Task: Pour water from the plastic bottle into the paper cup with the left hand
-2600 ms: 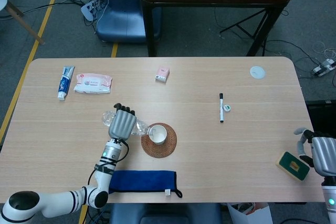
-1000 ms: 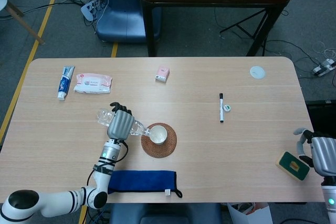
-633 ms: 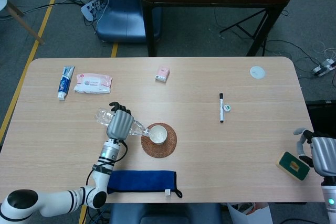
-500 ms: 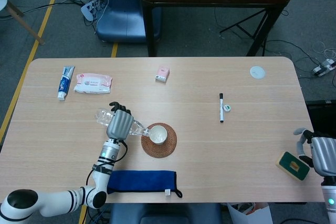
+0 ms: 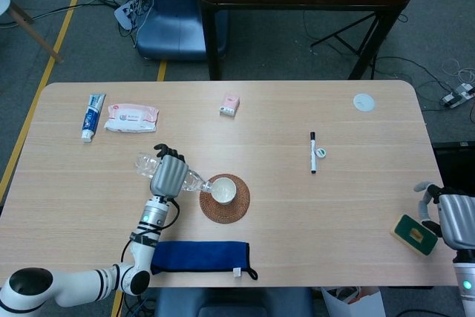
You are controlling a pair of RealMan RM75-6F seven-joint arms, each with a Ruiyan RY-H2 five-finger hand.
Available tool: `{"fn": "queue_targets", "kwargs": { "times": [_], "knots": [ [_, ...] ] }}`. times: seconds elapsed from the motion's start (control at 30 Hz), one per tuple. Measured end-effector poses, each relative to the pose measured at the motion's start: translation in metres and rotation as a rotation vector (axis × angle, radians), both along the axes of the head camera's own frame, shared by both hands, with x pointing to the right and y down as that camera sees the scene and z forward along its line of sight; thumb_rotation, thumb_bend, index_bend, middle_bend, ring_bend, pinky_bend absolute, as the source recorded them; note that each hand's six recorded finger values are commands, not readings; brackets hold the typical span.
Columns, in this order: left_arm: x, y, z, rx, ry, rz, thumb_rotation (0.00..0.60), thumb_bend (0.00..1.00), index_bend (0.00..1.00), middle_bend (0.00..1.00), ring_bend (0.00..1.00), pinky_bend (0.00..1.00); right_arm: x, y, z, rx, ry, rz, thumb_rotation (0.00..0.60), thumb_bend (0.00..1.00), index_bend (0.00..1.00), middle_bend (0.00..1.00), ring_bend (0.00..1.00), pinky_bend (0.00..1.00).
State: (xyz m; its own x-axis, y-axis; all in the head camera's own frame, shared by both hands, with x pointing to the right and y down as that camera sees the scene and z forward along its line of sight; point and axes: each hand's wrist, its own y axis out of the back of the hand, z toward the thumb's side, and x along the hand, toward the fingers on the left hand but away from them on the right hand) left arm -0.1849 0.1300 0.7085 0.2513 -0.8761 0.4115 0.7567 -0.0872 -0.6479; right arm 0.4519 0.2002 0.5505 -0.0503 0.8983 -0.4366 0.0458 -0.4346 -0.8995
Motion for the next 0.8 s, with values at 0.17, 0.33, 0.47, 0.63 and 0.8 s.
{"fn": "queue_targets", "kwargs": {
  "times": [0.17, 0.33, 0.47, 0.63, 0.8],
  "knots": [
    [-0.0002, -0.0002, 0.0, -0.013, 0.027, -0.024, 0.6, 0.07, 0.73, 0.72, 0.47, 0.35, 0.0006, -0.0004, -0.0011, 0.003, -0.001, 0.003, 0.6, 0.54, 0.42, 0.55, 0.5, 0.54],
    [-0.0018, 0.0003, 0.0016, -0.028, 0.042, -0.05, 0.6, 0.07, 0.73, 0.72, 0.47, 0.35, 0.0012, -0.0008, -0.0024, 0.007, 0.0, 0.005, 0.6, 0.54, 0.42, 0.55, 0.5, 0.54],
    [-0.0033, 0.0005, 0.0035, -0.063, 0.078, -0.103, 0.6, 0.07, 0.73, 0.72, 0.47, 0.35, 0.0013, -0.0007, -0.0021, 0.005, 0.0, 0.006, 0.6, 0.54, 0.42, 0.55, 0.5, 0.54],
    [-0.0018, -0.0008, 0.0033, -0.082, 0.134, -0.14, 0.6, 0.07, 0.72, 0.72, 0.47, 0.35, 0.0015, -0.0008, -0.002, 0.004, 0.001, 0.007, 0.6, 0.54, 0.42, 0.55, 0.5, 0.54],
    [-0.0089, -0.0004, 0.0068, -0.16, 0.208, -0.274, 0.6, 0.07, 0.72, 0.72, 0.47, 0.35, 0.0016, -0.0006, -0.0021, 0.004, 0.001, 0.007, 0.6, 0.54, 0.42, 0.55, 0.5, 0.54]
  ]
}}
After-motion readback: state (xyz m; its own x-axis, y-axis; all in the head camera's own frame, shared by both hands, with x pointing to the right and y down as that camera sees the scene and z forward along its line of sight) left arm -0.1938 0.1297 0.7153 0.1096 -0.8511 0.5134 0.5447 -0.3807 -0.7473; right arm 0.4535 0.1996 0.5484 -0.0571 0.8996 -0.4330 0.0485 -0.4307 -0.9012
